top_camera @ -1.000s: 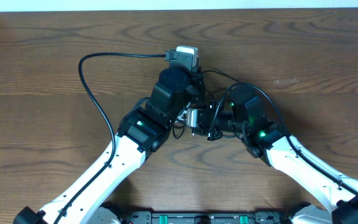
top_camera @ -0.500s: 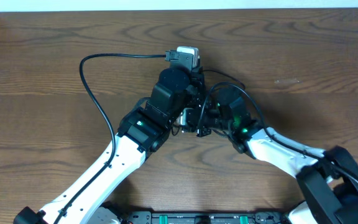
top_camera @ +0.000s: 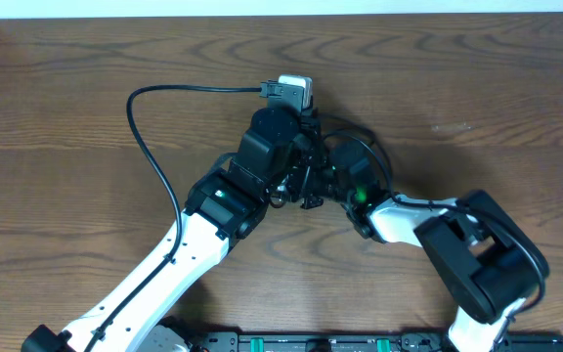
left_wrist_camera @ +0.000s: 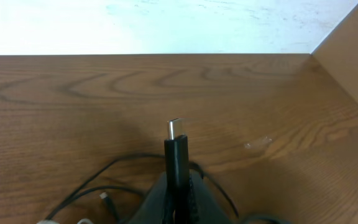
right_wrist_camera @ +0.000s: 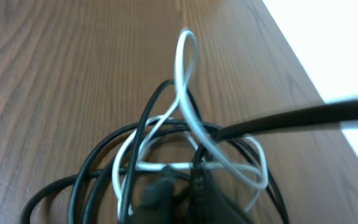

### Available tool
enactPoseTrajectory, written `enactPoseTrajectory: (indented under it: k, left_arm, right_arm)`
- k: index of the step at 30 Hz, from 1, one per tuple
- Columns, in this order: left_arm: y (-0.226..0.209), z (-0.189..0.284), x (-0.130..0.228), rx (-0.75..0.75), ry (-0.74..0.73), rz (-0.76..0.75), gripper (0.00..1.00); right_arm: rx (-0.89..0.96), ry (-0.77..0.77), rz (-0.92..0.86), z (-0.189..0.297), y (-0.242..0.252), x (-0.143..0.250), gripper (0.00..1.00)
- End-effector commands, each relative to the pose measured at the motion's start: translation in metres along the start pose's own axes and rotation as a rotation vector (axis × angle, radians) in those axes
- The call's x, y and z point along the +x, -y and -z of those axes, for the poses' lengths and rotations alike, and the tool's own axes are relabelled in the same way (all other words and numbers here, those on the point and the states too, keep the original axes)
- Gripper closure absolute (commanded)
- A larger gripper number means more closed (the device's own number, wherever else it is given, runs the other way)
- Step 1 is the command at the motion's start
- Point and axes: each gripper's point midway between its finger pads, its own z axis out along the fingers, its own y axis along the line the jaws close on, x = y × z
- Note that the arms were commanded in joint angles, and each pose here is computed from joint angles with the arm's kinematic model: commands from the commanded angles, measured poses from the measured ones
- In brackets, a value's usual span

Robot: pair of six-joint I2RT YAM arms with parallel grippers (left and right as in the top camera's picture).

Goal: Untangle cables

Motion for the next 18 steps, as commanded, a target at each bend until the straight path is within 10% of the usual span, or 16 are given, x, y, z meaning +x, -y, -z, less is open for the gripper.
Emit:
enactPoseTrajectory:
  k: [1,13,18]
  left_arm:
    - [0.001,-0.001,0.001,0.009,-0.007,-0.006,0.92]
    - [-0.031,0.001,-0.008,-0.152,0.037,-0.062,0.92]
    - [-0.059,0.004,-0.012,-0.258,0.044,-0.062,0.92]
  right_arm:
    - [0.005,-0.048,-0.047,-0.008,-0.005,0.017,0.99]
    - [0.131,0.073,-0.170,0.019,0.042,-0.043,0.98]
    - [0.125,0.054,-0.201,0.046,0.049,-0.067,0.79]
